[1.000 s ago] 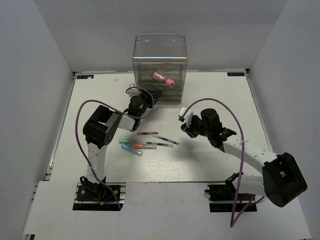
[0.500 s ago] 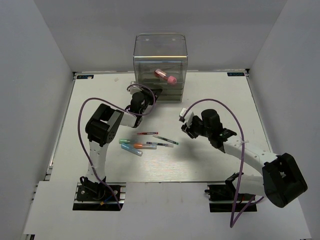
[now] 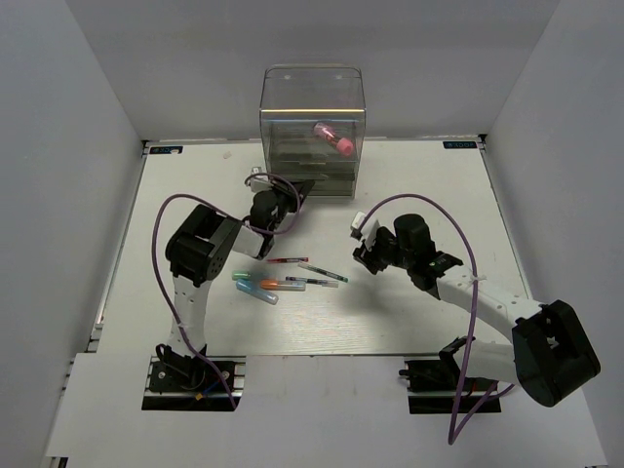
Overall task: Sort the stationery into containers
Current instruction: Open the drawer in the storage box, then pick up the pen from the center of the board.
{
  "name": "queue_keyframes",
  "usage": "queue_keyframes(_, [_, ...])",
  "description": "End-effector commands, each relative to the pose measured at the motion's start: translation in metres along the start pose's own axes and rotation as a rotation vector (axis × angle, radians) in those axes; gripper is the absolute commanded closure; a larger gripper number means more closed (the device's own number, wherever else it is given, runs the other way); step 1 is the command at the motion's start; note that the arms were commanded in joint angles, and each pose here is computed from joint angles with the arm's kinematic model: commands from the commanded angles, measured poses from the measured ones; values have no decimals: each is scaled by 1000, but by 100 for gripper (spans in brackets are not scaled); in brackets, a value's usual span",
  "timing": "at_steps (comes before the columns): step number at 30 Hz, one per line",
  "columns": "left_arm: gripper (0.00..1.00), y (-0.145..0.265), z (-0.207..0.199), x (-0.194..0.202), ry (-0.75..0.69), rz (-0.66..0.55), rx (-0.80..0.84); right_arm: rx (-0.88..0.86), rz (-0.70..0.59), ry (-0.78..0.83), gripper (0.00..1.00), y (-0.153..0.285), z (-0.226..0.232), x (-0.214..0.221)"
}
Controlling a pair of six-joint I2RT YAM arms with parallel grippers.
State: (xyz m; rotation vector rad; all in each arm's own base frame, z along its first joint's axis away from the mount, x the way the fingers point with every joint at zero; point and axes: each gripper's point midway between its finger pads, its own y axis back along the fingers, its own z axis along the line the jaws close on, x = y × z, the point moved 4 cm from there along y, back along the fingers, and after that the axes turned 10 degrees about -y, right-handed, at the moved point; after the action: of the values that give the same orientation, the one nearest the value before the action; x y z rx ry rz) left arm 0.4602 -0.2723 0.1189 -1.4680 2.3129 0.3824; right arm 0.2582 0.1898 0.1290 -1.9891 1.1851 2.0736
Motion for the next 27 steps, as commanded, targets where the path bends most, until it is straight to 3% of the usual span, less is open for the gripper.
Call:
queue_keyframes(1, [100, 24, -4, 6, -45, 45, 10, -36, -50, 6, 42, 2, 5, -9])
queue_keyframes(11, [100, 55, 4, 19, -48, 107, -49, -115, -34, -6, 34, 0, 15, -8])
queue_keyframes(13, [72, 54, 2, 22, -47, 128, -42, -138, -14, -7, 29, -1, 18, -5])
queue_keyframes(16, [49, 52, 1, 22, -46, 137, -41, -187, -5, -7, 26, -1, 23, -5])
queue_keyframes(22, [37, 65, -1, 28, -72, 208, -63, -286, 12, -1, 26, -6, 35, -2])
queue_keyframes(27, [33, 99, 2, 29, -103, 256, -104, -334, 35, -16, 31, -19, 39, -2])
